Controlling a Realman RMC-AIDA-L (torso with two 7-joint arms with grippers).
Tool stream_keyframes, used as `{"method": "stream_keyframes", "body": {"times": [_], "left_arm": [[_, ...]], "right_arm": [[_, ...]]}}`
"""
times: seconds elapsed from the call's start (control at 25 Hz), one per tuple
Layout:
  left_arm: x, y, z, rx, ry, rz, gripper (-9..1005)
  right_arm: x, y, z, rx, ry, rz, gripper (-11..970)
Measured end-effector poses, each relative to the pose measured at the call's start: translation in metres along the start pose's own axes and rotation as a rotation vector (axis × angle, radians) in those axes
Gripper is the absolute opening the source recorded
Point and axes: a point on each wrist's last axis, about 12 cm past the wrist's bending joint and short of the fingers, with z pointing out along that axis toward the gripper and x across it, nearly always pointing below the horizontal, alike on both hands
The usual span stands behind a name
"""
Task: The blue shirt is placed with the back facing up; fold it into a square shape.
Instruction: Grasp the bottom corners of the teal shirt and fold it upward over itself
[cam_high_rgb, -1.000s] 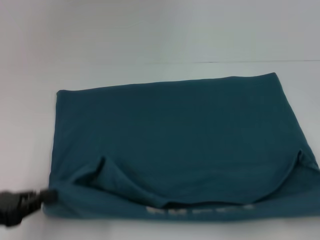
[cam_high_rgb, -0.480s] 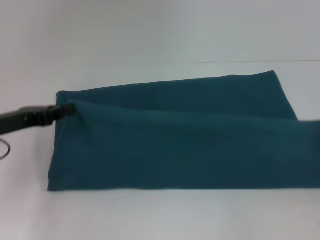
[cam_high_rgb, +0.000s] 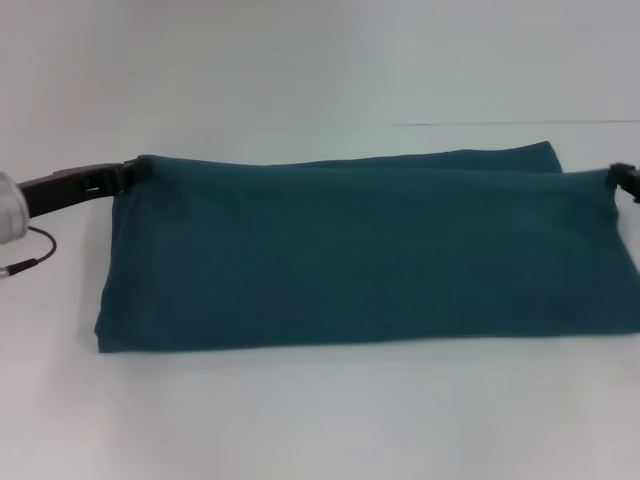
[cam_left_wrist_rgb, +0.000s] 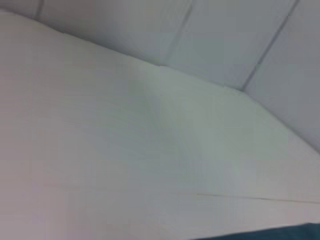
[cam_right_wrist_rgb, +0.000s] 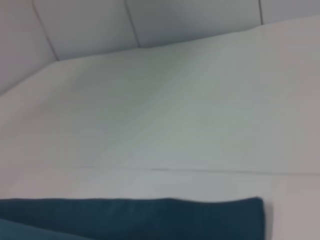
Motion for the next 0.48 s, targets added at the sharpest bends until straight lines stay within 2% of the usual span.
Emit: {"method": "stream_keyframes", "body": {"times": [0.24,0.48], "left_arm": [[-0.002,-0.002,0.02,-0.103,0.005,0.035,13],[-0.01,-0.002,0.026,-0.15,-0.037,0.036,14]], "right_arm": [[-0.015,0.01,0.03,0.087,-0.013,-0.056,100],[-0.029,0.016,0.04,0.116,-0.073,-0.081,106]]}}
